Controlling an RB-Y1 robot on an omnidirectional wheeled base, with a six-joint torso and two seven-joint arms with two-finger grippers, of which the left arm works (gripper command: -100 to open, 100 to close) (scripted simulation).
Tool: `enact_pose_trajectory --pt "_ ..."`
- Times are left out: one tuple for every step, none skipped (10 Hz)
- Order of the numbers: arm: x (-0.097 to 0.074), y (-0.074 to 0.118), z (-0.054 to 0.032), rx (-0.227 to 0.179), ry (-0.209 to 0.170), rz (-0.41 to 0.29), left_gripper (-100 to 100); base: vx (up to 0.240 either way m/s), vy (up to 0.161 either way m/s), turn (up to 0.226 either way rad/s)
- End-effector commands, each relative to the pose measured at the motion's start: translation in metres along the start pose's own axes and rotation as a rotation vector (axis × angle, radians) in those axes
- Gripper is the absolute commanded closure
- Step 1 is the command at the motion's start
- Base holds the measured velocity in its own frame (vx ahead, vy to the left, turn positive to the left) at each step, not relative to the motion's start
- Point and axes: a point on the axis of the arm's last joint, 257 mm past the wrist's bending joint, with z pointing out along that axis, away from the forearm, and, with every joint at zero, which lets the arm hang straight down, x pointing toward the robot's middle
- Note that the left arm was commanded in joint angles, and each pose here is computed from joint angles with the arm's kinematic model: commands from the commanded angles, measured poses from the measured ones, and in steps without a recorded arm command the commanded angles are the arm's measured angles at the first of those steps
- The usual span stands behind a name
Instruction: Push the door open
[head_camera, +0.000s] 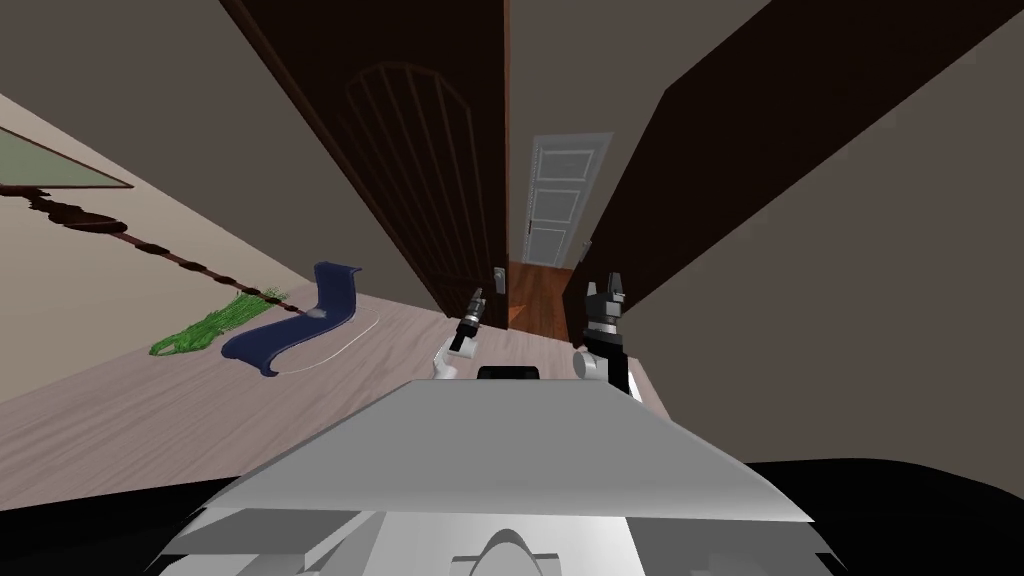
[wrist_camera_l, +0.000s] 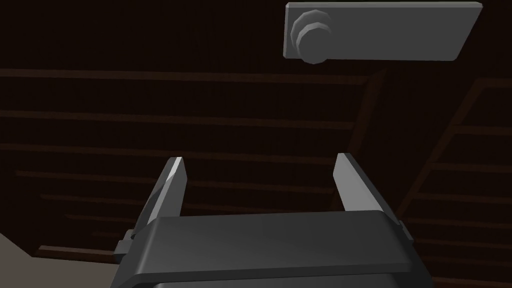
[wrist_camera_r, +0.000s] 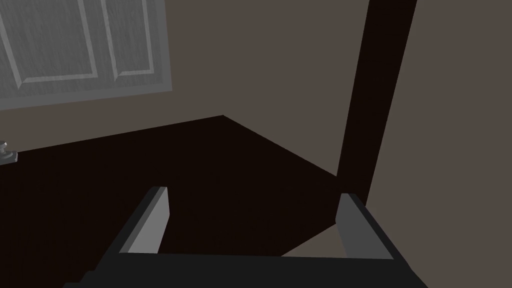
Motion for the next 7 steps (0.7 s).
enact_pose_trajectory --pt "0.004 0.011 0.0023 -0.029 0.008 -0.003 -100 0.094 0.03 -0.052" --pt "0.01 0.024 0.0034 -0.058 0.016 -0.006 -100 0.126 0.024 -0.09" --pt "0.013 0.03 0.0037 -0.072 0.02 -0.008 -100 0.121 0.031 -0.063" --pt "0.016 0.036 0.004 -0.085 0.024 -0.009 -100 0.111 0.022 -0.033" --pt "0.02 0.044 0.0043 -0.104 0.03 -0.012 -100 0.115 0.038 -0.041" --pt "0.024 0.052 0.0045 -0.123 0.036 -0.014 -100 0.145 0.04 -0.053" --pt "0.023 0.046 0.0049 -0.111 0.032 -0.013 -100 0.069 0.016 -0.009"
